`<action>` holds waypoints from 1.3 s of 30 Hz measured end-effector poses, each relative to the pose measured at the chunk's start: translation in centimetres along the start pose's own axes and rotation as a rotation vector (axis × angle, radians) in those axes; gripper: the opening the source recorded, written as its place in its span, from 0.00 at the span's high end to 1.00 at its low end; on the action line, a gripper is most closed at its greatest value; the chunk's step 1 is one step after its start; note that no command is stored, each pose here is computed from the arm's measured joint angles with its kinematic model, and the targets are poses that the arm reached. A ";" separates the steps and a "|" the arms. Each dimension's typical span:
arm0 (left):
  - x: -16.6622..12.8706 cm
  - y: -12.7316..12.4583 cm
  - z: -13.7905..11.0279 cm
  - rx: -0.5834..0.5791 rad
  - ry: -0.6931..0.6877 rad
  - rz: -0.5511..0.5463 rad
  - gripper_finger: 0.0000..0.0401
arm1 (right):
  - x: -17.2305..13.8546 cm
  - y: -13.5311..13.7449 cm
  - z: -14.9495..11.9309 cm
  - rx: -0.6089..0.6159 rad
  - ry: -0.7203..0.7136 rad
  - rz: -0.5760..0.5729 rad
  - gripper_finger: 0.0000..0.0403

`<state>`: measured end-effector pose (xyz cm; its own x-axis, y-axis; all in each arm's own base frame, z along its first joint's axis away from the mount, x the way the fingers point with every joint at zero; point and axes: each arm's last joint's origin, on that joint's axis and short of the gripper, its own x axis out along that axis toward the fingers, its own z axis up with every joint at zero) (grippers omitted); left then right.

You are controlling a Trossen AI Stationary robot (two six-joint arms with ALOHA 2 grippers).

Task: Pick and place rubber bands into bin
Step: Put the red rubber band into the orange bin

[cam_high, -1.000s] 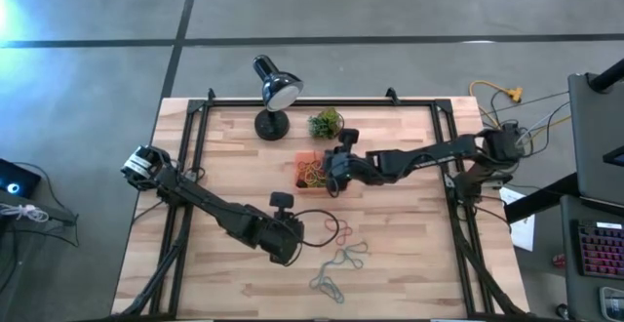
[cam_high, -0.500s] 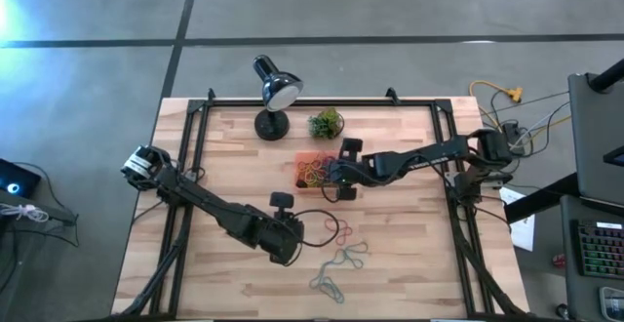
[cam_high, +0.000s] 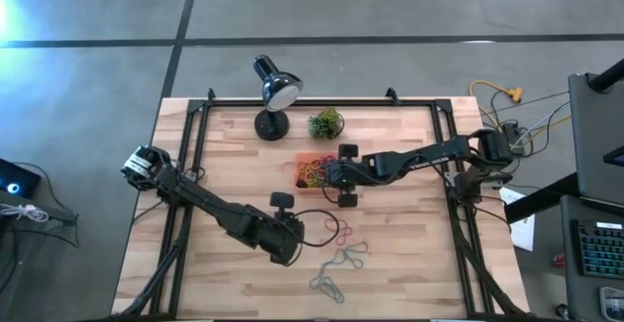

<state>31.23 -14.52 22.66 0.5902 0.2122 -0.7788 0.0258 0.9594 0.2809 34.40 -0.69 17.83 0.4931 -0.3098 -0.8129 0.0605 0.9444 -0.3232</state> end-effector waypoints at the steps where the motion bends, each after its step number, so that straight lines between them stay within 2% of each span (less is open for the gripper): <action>1: 0.0 0.0 0.0 -0.001 -0.001 0.000 0.79 | 0.0 0.0 0.0 0.000 0.000 -0.010 0.71; 4: 0.0 0.0 0.1 -0.006 -0.012 -0.003 0.79 | -0.5 -0.2 0.1 0.000 -0.008 -0.050 0.65; 8: 0.0 0.0 0.2 -0.008 -0.018 -0.004 0.79 | -1.5 -0.2 0.4 -0.017 -0.038 -0.048 0.60; 13: 0.0 -0.1 0.3 -0.005 -0.027 -0.006 0.79 | -3.4 -0.2 0.5 -0.003 -0.066 -0.037 0.58; 16: 0.0 -0.2 0.9 0.010 -0.093 -0.018 0.79 | -5.0 0.4 0.6 0.020 -0.093 -0.016 0.58; 21: 0.8 -0.9 2.2 0.082 -0.293 -0.049 0.79 | -7.5 2.5 0.5 0.021 -0.125 0.044 0.60; 24: 1.7 -1.6 2.3 0.158 -0.353 -0.122 0.79 | -8.8 4.3 0.2 0.004 -0.134 0.081 0.61; 29: 3.9 -2.2 1.9 0.227 -0.342 -0.132 0.79 | -10.5 7.5 -0.6 -0.017 -0.141 0.145 0.63; 32: 5.7 -2.0 2.0 0.206 -0.350 -0.115 0.79 | -11.5 9.3 -1.0 -0.027 -0.164 0.162 0.64; 39: 9.6 -1.1 1.5 0.160 -0.294 -0.087 0.79 | -12.9 12.4 -2.9 -0.020 -0.216 0.055 0.66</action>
<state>38.07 -13.82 15.71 0.7867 0.0460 -0.6156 0.1989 0.9251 0.3234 26.31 14.69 22.89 0.6696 -0.2251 -0.7078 0.0119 0.9561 -0.2927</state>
